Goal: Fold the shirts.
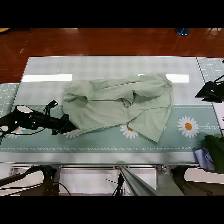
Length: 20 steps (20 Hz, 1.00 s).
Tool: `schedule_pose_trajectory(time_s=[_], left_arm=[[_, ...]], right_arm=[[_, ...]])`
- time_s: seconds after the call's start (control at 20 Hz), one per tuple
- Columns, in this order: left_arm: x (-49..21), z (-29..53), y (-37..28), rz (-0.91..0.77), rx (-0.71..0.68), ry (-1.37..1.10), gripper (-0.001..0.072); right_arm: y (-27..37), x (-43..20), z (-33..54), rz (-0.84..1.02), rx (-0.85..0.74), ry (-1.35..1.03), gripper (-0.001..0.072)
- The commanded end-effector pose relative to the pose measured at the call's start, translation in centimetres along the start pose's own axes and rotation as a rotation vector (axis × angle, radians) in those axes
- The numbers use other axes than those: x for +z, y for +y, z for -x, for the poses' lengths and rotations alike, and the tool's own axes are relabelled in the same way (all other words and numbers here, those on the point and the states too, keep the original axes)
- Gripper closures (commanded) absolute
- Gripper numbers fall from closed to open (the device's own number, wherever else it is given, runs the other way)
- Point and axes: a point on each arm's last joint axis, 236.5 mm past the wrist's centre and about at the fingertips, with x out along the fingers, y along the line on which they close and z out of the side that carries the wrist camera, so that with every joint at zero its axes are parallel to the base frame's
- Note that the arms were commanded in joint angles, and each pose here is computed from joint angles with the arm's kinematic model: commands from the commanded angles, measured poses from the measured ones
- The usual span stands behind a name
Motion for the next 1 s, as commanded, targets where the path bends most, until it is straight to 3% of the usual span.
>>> schedule_pose_trajectory(time_s=[0.0, 0.2, 0.55, 0.75, 0.8, 0.9, 0.95], left_arm=[[0.0, 0.8, -0.7, -0.048, -0.012, -0.018, 0.0679], [0.1, 1.4, -1.3, -0.072, -0.014, -0.045, 0.0679], [0.2, 1.4, -1.3, -0.073, -0.014, -0.046, 0.0679], [0.2, 1.4, -1.3, -0.081, -0.013, -0.047, 0.0679], [0.2, 1.4, -1.3, -0.086, -0.013, -0.047, 0.0679], [0.4, 1.6, -1.5, -0.113, -0.013, -0.052, 0.0679], [0.8, 2.0, -1.9, -0.126, -0.014, -0.065, 0.0679]], right_arm=[[0.4, -0.9, -3.0, -0.070, 0.111, -0.013, 0.0214], [2.1, -0.8, -7.0, -0.114, 0.206, -0.077, 0.0214], [5.5, -1.1, -11.7, -0.020, 0.167, -0.108, 0.0214], [7.6, -2.7, -14.8, -0.080, 0.174, -0.003, 0.0229], [8.2, -3.3, -15.4, -0.073, 0.178, 0.026, 0.0321], [9.2, -3.8, -15.2, -0.044, 0.186, 0.044, 0.0640], [9.7, -3.6, -14.3, -0.025, 0.196, 0.042, 0.0682]])
